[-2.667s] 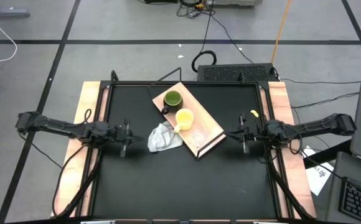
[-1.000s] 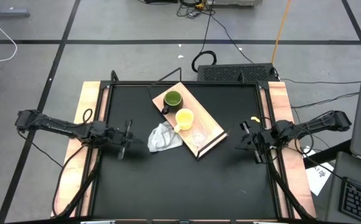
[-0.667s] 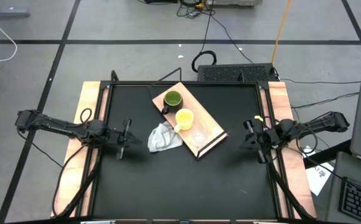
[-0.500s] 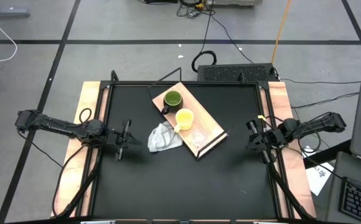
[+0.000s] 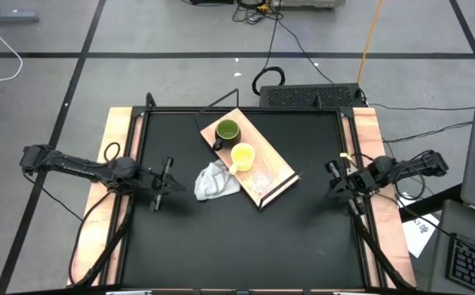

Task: Stack small to large cups/mugs on shelf
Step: Return to Home Position

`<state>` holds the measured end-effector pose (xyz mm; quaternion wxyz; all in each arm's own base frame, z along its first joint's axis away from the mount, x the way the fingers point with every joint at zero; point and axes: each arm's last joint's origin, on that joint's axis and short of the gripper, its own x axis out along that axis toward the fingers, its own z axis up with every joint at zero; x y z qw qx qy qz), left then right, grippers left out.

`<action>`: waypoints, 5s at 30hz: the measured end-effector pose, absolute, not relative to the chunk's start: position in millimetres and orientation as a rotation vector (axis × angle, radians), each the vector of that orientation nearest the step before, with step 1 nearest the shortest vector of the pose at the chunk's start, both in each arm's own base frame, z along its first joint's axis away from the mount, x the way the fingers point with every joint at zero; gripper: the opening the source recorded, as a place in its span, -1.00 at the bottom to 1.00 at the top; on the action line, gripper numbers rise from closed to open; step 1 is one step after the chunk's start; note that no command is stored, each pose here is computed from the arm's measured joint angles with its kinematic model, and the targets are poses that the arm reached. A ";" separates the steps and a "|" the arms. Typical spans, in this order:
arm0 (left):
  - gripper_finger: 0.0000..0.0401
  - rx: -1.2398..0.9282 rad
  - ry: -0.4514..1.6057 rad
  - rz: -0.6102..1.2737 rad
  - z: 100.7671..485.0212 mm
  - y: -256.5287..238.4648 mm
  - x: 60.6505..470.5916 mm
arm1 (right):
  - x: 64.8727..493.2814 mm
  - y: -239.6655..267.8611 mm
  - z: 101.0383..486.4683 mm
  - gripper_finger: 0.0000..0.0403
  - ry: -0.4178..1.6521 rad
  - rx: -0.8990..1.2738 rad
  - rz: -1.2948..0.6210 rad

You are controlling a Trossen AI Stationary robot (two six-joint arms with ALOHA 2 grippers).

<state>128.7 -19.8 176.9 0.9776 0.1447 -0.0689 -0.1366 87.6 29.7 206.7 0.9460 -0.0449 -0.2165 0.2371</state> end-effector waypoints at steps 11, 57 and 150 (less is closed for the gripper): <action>-1.00 0.270 0.000 -0.248 181.6 -19.0 133.6 | 93.3 31.1 185.5 -1.00 -0.143 -0.051 0.506; -1.00 0.305 -0.040 -0.131 194.7 -6.2 102.4 | 83.0 37.8 190.1 -1.00 -0.109 -0.023 0.670; -0.99 0.063 0.138 -0.080 179.2 1.3 101.7 | 88.6 33.0 179.7 -1.00 -0.029 0.097 0.450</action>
